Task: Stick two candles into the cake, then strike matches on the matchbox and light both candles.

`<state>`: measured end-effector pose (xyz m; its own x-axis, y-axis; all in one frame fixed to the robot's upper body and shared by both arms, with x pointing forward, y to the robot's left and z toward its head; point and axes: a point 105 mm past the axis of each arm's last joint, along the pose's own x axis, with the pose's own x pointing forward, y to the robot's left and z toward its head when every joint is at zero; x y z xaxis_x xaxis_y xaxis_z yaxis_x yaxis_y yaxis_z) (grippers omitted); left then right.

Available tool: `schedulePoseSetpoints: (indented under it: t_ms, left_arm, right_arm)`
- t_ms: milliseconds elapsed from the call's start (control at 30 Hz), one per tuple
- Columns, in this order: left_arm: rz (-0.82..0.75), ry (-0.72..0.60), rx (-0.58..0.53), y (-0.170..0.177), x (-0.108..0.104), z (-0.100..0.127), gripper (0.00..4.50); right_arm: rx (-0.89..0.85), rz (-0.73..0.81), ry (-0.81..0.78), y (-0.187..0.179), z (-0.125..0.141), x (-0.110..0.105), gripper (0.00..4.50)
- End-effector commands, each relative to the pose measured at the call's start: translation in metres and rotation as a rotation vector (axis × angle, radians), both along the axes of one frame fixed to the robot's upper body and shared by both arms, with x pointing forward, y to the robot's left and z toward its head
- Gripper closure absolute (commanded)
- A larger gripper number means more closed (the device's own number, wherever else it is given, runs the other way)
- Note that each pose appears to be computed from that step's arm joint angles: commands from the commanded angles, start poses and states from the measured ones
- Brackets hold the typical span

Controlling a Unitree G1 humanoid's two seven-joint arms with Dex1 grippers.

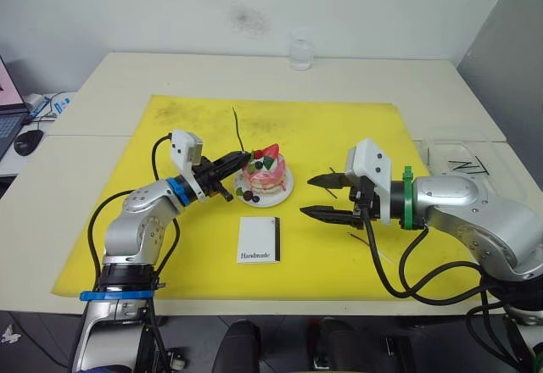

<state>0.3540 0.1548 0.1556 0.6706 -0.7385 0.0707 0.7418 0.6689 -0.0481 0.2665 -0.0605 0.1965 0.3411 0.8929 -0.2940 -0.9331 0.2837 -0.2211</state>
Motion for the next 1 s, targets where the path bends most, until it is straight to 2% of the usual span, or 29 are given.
schedulePoseSetpoints:
  t_ms: [33,267,333,533,1000]
  left_arm:
    - [-0.010,-0.036,0.025,-0.004,-0.002,0.000,4.50]
    - [0.004,-0.059,0.117,-0.008,-0.001,-0.020,4.50]
    - [0.013,-0.048,0.108,-0.009,-0.001,-0.025,4.50]
    - [0.028,-0.055,0.077,-0.009,0.001,-0.017,4.50]
    - [0.055,-0.099,0.074,0.003,-0.003,0.008,0.40]
  right_arm:
    - [0.024,-0.002,-0.075,0.000,0.014,-0.002,1.73]
    - [0.031,-0.003,-0.082,0.001,0.014,-0.001,1.73]
    - [0.031,-0.003,-0.083,0.001,0.014,-0.001,1.73]
    - [0.027,-0.004,-0.083,0.000,0.014,-0.001,1.73]
    - [0.029,-0.008,-0.085,0.000,0.014,0.000,1.69]
